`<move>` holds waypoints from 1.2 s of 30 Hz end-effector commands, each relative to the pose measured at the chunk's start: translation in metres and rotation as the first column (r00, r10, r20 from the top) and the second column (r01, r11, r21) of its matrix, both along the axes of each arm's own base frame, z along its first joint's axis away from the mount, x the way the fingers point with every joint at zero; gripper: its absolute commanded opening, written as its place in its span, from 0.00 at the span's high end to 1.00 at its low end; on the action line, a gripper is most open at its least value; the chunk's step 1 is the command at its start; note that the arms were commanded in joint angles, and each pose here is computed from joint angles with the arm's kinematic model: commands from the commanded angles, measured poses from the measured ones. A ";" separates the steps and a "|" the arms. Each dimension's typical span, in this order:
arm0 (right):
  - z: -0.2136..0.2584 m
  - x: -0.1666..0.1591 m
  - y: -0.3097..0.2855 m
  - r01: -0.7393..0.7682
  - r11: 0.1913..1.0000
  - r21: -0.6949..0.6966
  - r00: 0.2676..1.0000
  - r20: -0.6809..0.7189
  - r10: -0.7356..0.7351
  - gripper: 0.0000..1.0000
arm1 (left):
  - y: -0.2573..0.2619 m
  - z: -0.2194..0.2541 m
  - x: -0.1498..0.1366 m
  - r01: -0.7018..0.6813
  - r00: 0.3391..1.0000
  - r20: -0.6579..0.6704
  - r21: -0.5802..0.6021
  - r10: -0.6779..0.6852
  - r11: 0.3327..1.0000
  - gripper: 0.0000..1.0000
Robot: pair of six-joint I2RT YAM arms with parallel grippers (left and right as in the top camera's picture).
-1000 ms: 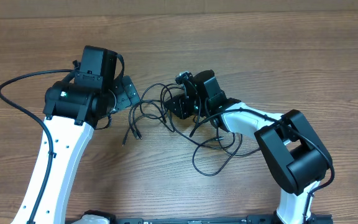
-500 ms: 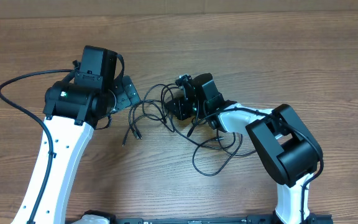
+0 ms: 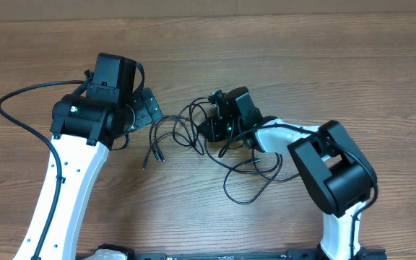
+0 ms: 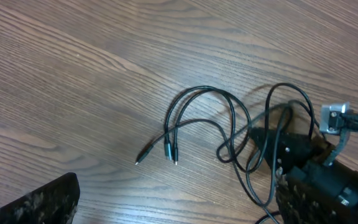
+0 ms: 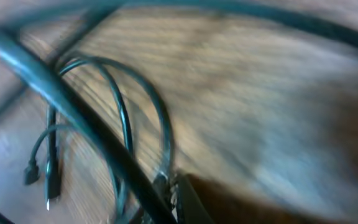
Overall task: Untangle cables
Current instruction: 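Lower the right gripper and close it on one black cable, then lift the grasped cable and pull it rightward out of the pile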
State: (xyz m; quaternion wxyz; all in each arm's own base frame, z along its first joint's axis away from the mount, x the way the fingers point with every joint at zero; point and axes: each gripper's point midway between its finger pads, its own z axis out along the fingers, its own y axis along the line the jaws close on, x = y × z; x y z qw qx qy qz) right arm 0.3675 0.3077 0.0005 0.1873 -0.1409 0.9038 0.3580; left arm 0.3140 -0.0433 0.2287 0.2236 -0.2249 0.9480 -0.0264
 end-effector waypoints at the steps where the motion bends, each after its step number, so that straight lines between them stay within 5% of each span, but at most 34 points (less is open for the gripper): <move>1: 0.038 0.005 -0.023 0.056 0.998 0.004 0.998 -0.006 -0.056 0.96 | 0.003 0.003 0.004 -0.019 1.000 0.011 0.007 0.019 1.000 0.00; 19: 0.166 -0.024 -0.091 0.192 0.977 -0.098 0.971 0.165 -0.174 0.96 | 0.003 0.003 0.004 -0.019 1.000 0.011 0.007 0.019 1.000 0.00; 25: 0.206 -0.033 -0.133 0.346 0.924 -0.164 0.909 0.302 -0.286 0.96 | 0.003 0.003 0.004 -0.019 1.000 0.011 0.007 0.019 1.000 0.00; 36: 0.311 -0.061 -0.171 0.450 0.892 -0.025 0.746 0.560 -0.361 0.96 | 0.003 0.003 0.004 -0.019 1.000 0.011 0.007 0.019 1.000 0.00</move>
